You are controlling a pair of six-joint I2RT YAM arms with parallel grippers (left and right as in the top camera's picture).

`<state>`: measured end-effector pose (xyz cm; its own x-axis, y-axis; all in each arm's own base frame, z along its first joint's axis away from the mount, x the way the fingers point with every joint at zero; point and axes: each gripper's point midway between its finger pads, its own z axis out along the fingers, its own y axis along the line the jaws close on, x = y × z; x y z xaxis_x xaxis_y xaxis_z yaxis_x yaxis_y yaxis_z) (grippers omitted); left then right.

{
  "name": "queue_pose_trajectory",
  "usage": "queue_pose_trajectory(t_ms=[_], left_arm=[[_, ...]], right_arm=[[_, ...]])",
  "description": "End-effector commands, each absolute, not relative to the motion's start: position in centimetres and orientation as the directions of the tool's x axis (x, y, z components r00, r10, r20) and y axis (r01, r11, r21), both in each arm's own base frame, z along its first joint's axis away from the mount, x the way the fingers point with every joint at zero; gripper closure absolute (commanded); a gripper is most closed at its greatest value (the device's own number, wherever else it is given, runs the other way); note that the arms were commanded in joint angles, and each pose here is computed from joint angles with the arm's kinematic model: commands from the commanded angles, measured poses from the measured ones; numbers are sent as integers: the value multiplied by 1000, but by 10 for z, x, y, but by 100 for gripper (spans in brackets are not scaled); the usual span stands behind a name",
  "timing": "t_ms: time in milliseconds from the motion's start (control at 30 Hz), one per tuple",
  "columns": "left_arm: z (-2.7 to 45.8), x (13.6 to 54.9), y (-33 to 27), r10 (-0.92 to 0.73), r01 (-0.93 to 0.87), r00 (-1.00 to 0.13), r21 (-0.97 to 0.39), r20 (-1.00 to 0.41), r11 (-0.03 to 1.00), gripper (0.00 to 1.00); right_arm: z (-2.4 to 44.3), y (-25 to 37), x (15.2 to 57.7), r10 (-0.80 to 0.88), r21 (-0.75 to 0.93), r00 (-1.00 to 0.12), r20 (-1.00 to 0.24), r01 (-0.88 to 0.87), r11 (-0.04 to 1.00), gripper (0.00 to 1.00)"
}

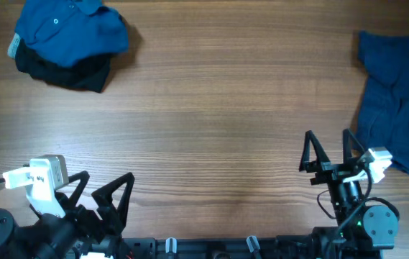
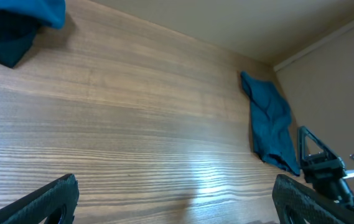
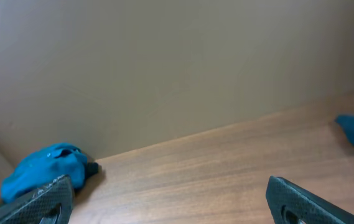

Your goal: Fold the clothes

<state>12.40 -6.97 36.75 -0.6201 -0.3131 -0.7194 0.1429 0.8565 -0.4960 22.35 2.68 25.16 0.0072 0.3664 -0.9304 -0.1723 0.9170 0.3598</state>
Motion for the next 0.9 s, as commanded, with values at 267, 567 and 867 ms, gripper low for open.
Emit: queue_pose_trajectory(t_ms=[267, 567, 867], left_arm=[[367, 123, -73, -314, 154, -629, -510, -711, 846, 0], [367, 123, -73, -314, 154, -629, -510, -711, 846, 0], [367, 123, -73, -314, 154, -629, -510, -711, 846, 0]], right_arm=[[199, 9, 241, 380, 380, 3, -925, -57, 923, 0], [178, -6, 246, 453, 453, 17, -891, 27, 891, 0], [177, 5, 247, 329, 329, -2, -944, -32, 944, 0]])
